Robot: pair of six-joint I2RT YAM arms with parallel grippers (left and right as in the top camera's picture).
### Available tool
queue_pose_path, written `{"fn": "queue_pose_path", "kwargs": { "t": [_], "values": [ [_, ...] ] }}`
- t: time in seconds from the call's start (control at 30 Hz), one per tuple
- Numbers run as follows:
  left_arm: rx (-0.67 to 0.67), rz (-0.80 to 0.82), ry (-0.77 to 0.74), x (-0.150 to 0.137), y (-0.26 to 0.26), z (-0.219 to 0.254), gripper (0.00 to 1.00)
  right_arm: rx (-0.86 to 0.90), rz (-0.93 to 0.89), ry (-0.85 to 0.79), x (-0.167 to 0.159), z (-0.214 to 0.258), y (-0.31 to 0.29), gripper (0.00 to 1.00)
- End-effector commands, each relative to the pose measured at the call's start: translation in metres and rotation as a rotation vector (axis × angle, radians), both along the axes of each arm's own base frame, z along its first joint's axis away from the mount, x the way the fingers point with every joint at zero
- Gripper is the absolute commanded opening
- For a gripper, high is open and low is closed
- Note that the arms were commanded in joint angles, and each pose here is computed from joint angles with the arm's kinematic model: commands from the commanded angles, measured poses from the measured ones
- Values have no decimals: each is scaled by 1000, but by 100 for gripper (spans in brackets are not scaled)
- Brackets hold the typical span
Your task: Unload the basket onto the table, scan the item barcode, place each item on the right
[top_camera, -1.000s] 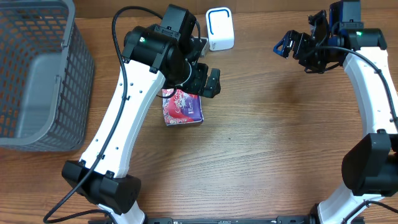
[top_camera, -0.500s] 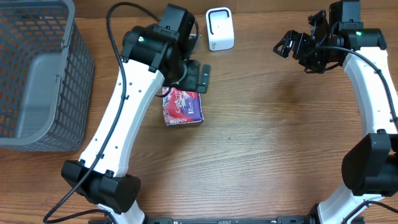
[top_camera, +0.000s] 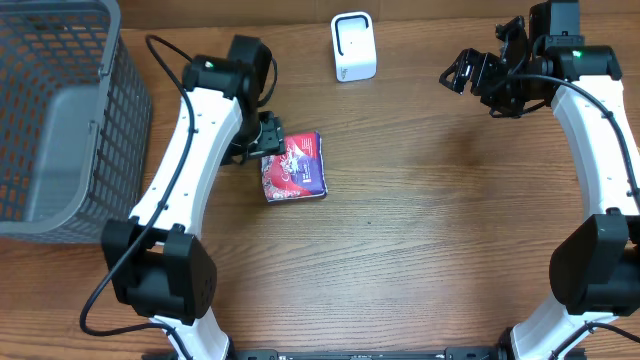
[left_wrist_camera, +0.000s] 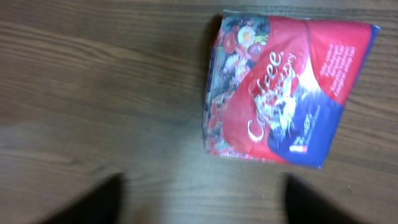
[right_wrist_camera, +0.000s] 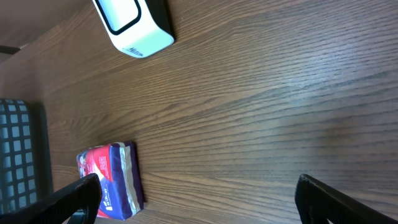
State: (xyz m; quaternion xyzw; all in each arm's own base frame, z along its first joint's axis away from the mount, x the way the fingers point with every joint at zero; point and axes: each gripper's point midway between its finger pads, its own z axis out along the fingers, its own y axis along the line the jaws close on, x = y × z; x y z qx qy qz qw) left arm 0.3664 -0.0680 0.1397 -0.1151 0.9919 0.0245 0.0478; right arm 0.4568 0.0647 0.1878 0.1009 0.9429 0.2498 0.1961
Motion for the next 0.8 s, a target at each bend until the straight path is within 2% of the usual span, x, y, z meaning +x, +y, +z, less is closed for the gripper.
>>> {"fn": "queue_pose_path", "kwargs": {
  "t": [0.0,0.07,0.1,0.27,0.37,0.57,0.77],
  "values": [
    [-41,19,12,-1,-8,-18,23,-8,9,-4,0,-1,0,100],
    [-72,18,21,-3,-13,-31,5,-8,9,-4,0,-1,0,100],
    [-77,18,24,-4,-14,-38,4,-8,9,-4,0,-1,0,100],
    [-62,41,26,-8,-9,-67,4,-8,9,-4,0,-1,0,100],
    [-46,126,13,-8,-1,-80,4,-8,9,-4,0,-1,0,100],
    [-77,158,-70,9,2,-97,4,-8,9,-4,0,-1,0,100],
    [-205,93,-77,14,-25,-96,4,-8,9,-4,0,-1,0,100]
  ]
}}
